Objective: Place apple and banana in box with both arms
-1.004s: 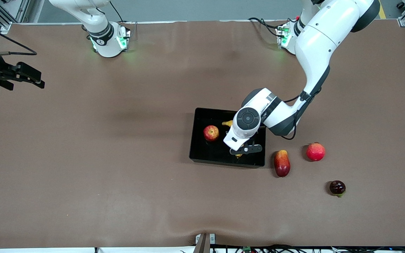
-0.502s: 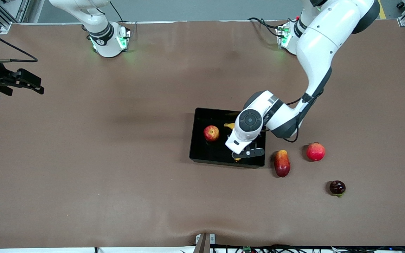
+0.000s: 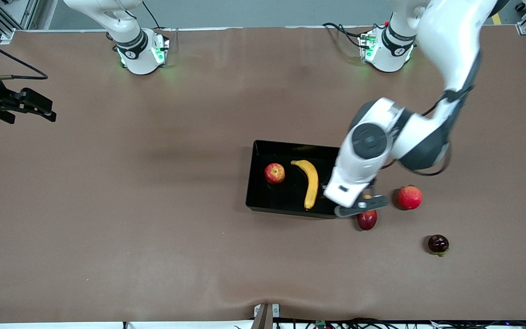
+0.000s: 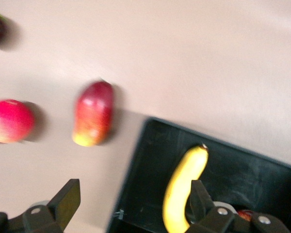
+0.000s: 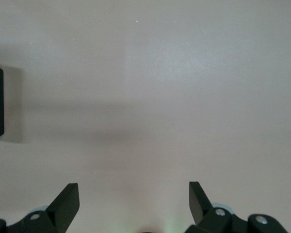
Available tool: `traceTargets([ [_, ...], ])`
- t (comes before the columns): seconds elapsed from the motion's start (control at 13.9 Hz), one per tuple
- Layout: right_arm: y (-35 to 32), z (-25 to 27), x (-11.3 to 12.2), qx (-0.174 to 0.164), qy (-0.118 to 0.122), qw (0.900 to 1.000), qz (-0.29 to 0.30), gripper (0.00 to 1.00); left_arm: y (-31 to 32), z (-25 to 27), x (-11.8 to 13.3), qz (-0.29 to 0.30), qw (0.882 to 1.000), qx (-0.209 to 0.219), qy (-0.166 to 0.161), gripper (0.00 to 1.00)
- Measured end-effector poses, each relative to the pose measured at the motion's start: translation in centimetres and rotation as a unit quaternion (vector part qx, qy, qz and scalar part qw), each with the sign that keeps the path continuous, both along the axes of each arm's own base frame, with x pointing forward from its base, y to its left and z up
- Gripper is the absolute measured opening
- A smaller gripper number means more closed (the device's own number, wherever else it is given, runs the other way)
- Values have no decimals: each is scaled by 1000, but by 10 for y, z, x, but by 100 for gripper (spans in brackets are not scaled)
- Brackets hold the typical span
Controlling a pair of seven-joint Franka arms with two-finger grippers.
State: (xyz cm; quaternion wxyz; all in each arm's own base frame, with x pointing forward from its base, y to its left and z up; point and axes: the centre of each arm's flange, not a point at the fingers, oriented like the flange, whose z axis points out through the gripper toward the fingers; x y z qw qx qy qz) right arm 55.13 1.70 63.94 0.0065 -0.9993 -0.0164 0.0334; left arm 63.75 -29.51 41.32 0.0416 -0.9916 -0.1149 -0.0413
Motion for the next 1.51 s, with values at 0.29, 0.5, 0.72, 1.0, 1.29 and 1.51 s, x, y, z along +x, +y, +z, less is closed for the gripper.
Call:
traceTargets([
  [0.29, 0, 0, 0, 0, 0, 1000, 0, 100, 49, 72, -5, 10, 999, 25, -18, 100],
  [0.5, 0, 0, 0, 0, 0, 1000, 0, 100, 90, 95, 0, -1, 1000, 25, -14, 100],
  [0.72, 0, 0, 0, 0, 0, 1000, 0, 100, 141, 114, 7, -18, 1000, 0, -9, 100],
  [1.0, -1, 0, 0, 0, 0, 1000, -1, 100, 168, 147, -6, -34, 999, -23, -11, 100],
  [1.29, -1, 0, 0, 0, 0, 1000, -1, 100, 190, 177, -42, -53, 998, -29, 1, 100],
  [1.51, -2, 0, 0, 0, 0, 1000, -2, 100, 201, 192, -74, -88, 996, -8, 11, 100],
])
